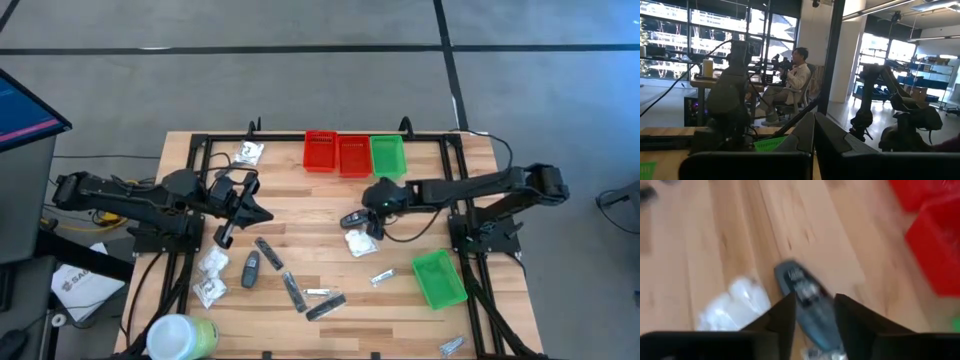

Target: Pick & Place Travel size toiletries

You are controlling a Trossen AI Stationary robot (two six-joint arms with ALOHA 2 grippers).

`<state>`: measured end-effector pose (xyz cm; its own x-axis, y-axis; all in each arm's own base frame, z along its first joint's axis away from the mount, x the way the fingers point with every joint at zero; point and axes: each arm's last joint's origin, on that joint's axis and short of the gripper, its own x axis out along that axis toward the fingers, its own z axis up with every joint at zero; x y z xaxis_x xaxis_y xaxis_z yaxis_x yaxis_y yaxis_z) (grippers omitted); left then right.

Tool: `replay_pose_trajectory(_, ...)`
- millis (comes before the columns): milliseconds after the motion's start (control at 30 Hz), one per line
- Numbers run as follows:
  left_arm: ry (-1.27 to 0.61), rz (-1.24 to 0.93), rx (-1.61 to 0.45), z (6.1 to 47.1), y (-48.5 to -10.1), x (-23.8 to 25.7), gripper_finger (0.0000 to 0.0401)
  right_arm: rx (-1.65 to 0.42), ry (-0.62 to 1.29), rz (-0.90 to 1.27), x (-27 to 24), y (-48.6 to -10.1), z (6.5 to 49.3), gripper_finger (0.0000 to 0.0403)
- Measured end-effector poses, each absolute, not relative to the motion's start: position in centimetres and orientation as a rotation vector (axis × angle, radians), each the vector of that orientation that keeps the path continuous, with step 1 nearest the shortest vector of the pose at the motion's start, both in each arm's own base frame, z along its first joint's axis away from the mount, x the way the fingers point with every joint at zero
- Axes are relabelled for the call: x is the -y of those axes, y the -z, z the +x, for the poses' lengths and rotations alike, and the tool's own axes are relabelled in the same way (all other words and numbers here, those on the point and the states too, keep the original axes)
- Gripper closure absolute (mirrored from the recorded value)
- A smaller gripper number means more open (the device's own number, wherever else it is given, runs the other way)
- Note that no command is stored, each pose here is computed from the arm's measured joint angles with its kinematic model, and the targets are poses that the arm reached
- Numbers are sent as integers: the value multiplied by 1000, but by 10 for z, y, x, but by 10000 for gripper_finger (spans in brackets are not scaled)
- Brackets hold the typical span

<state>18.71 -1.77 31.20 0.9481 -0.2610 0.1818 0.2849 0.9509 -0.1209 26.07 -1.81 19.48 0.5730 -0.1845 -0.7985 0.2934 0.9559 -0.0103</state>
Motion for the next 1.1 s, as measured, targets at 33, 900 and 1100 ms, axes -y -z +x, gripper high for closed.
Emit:
replay_pose_trajectory(33,279,-147,164,187,-312,18,400,-950,289,134,18,-190,261,249)
replay_pose_trajectory(900,279,-139,167,187,-312,18,400,-1120,288,66,29,-147,273,65)
replay_pose_trajectory(1100,279,-139,168,187,-312,18,400,-1152,279,51,29,-139,275,62)
